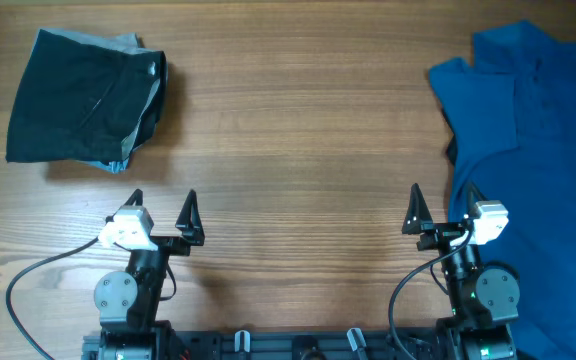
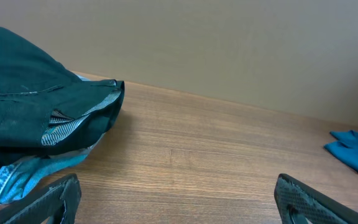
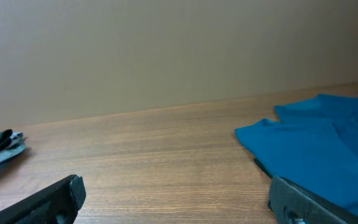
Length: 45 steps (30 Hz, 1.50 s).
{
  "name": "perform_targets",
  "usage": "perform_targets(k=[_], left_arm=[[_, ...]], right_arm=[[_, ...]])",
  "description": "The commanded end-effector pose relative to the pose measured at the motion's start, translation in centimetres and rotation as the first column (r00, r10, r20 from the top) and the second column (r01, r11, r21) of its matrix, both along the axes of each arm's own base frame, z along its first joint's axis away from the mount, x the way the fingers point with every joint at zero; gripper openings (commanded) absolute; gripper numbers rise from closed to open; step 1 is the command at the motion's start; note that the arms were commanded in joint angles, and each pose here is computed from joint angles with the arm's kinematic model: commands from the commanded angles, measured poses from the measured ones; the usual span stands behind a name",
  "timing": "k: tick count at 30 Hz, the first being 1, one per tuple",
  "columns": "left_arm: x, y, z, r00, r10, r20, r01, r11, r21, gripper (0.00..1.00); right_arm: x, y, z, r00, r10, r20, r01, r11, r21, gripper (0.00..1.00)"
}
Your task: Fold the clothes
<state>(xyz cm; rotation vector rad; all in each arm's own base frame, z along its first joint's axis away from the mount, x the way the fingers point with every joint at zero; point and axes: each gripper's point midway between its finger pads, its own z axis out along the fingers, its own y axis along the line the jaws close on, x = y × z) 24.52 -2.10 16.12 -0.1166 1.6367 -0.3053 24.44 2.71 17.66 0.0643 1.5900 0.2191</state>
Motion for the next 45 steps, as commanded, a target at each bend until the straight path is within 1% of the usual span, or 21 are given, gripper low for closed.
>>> perform_targets(k=[1, 25, 27, 28, 34, 35, 36, 37, 38, 39, 40, 41, 42, 45], left_arm=[[-0.1, -0.5, -0.1, 1.000, -0.023, 0.000, 0.023, 1.000, -0.010, 1.00], [-0.1, -0.5, -0.1, 1.000, -0.023, 0.000, 0.023, 1.000, -0.010, 1.00], [0.0, 0.2, -0.2, 1.000, 0.015, 0.002, -0.015, 0.999, 0.035, 1.00], [0.0, 0.6, -0.2, 0.999, 0.038, 0.001, -0.038, 0.999, 0.035, 1.00], [0.1, 0.6, -0.1, 0.999, 0.038, 0.004, -0.038, 0.999, 0.035, 1.00], [0.0, 0.6, -0.2, 0.999, 0.034, 0.000, -0.034, 0.999, 0.026, 1.00], [0.0, 0.2, -0.2, 1.000, 0.017, -0.003, -0.017, 1.000, 0.013, 1.00], [0.0, -0.2, 0.0, 1.000, -0.010, 0.003, 0.010, 1.000, -0.007, 1.00], [-0.3, -1.5, 0.4, 0.996, -0.088, 0.019, 0.088, 0.996, -0.009, 1.00], [-0.4, -2.2, 0.8, 0.991, -0.126, 0.036, 0.126, 0.992, -0.009, 1.00], [-0.7, -3.2, 2.2, 0.979, -0.184, 0.092, 0.184, 0.983, 0.000, 1.00], [-1.0, -3.5, 4.3, 0.967, -0.203, 0.153, 0.205, 0.979, 0.006, 1.00], [-1.5, -3.4, 6.7, 0.957, -0.196, 0.212, 0.198, 0.980, 0.009, 1.00], [-2.6, -3.1, 11.5, 0.941, -0.177, 0.288, 0.178, 0.984, 0.021, 1.00]], right_arm=[[0.0, -0.2, 0.0, 1.000, -0.009, 0.002, 0.009, 1.000, 0.009, 1.00], [0.0, -0.2, 0.0, 1.000, -0.008, 0.002, 0.008, 1.000, 0.009, 1.00], [0.0, -0.2, 0.0, 1.000, -0.009, 0.002, 0.009, 1.000, 0.009, 1.00], [0.0, -0.2, 0.0, 1.000, -0.009, 0.002, 0.009, 1.000, 0.009, 1.00], [0.0, -0.2, 0.3, 1.000, -0.009, 0.017, 0.008, 1.000, 0.012, 1.00], [0.0, -0.2, 0.4, 1.000, -0.009, 0.016, 0.008, 0.999, 0.036, 1.00], [0.0, 0.0, 0.3, 1.000, -0.001, 0.008, 0.001, 0.995, 0.100, 1.00], [0.0, 0.4, 0.6, 1.000, 0.025, 0.007, -0.026, 0.979, 0.202, 1.00], [-0.2, 1.5, 1.5, 0.995, 0.088, 0.040, -0.095, 0.961, 0.260, 0.99], [-0.5, 2.4, 2.6, 0.986, 0.144, 0.081, -0.160, 0.953, 0.258, 1.00], [-1.1, 3.3, 4.4, 0.970, 0.200, 0.141, -0.230, 0.941, 0.247, 1.00], [-1.8, 3.8, 6.9, 0.953, 0.228, 0.202, -0.273, 0.933, 0.233, 1.00], [-2.4, 3.7, 9.1, 0.943, 0.226, 0.244, -0.281, 0.934, 0.221, 0.99], [-3.3, 3.6, 13.9, 0.930, 0.224, 0.291, -0.272, 0.953, 0.136, 1.00]])
